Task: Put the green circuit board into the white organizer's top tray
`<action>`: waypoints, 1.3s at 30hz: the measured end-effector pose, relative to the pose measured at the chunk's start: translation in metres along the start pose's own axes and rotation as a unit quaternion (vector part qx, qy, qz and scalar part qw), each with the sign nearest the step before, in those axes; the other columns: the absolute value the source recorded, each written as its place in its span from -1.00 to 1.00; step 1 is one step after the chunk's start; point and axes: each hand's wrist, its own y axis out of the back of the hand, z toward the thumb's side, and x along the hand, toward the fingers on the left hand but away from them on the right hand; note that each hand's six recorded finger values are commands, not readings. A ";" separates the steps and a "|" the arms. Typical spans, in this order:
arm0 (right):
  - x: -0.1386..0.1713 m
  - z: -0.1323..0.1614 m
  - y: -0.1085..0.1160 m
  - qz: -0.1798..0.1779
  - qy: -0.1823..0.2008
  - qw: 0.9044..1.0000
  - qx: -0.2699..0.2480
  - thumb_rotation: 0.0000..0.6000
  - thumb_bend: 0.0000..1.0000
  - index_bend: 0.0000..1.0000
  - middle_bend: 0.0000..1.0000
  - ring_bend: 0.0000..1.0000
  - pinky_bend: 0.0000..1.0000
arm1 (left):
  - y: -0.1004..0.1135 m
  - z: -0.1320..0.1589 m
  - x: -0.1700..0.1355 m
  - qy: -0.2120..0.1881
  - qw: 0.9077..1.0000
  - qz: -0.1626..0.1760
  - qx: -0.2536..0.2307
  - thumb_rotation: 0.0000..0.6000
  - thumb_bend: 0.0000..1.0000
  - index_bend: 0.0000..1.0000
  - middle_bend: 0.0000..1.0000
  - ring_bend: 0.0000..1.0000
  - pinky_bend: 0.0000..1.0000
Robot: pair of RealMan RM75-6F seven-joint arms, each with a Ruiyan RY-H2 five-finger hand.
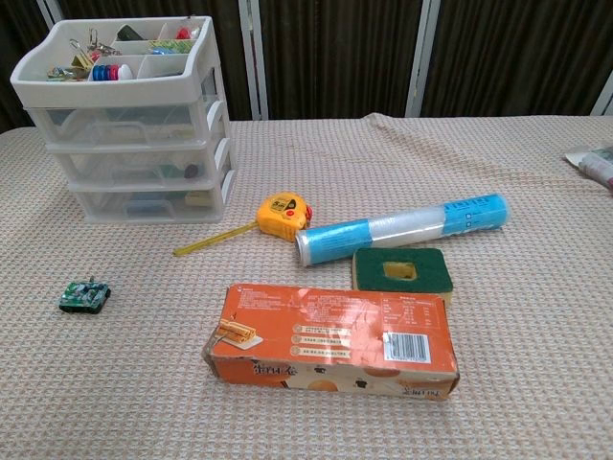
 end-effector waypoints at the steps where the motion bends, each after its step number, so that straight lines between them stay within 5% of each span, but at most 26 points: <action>1: 0.000 0.000 0.000 0.000 0.000 1.000 0.000 1.00 -1.00 -0.93 -1.00 -1.00 -1.00 | 0.000 0.000 0.000 0.000 1.000 0.000 0.000 1.00 -0.78 -0.99 -1.00 -1.00 -1.00; 22: 0.000 0.001 -0.002 0.006 0.001 1.000 0.007 1.00 -1.00 -0.93 -1.00 -1.00 -1.00 | -0.003 0.000 -0.004 0.001 1.000 -0.009 0.003 1.00 -0.78 -0.99 -1.00 -1.00 -1.00; 24: 0.000 0.001 -0.001 0.005 0.001 1.000 0.007 1.00 -1.00 -0.93 -1.00 -1.00 -1.00 | -0.002 0.001 -0.003 0.001 1.000 -0.009 0.003 1.00 -0.66 -0.98 -1.00 -0.98 -0.94; 26: 0.001 0.000 -0.001 0.004 -0.001 1.000 0.006 1.00 -1.00 -0.93 -1.00 -1.00 -1.00 | -0.001 0.003 -0.003 -0.002 1.000 -0.006 -0.001 1.00 -0.34 -0.98 -0.80 -0.73 -0.64; 30: 0.002 0.000 -0.001 0.005 0.000 1.000 0.006 1.00 -1.00 -0.93 -1.00 -1.00 -1.00 | 0.005 0.012 0.002 -0.006 1.000 0.008 -0.028 1.00 0.30 -0.93 0.09 0.13 0.06; 33: 0.002 0.002 -0.001 0.006 0.003 1.000 0.006 1.00 -1.00 -0.93 -1.00 -1.00 -1.00 | 0.009 0.022 0.007 -0.009 0.998 0.014 -0.064 1.00 0.57 -0.92 0.41 0.41 0.20; 39: 0.002 0.002 -0.002 0.006 0.005 1.000 0.007 1.00 -1.00 -0.93 -1.00 -1.00 -1.00 | 0.002 0.049 0.020 -0.001 0.980 -0.036 -0.196 1.00 0.72 -0.99 0.55 0.54 0.28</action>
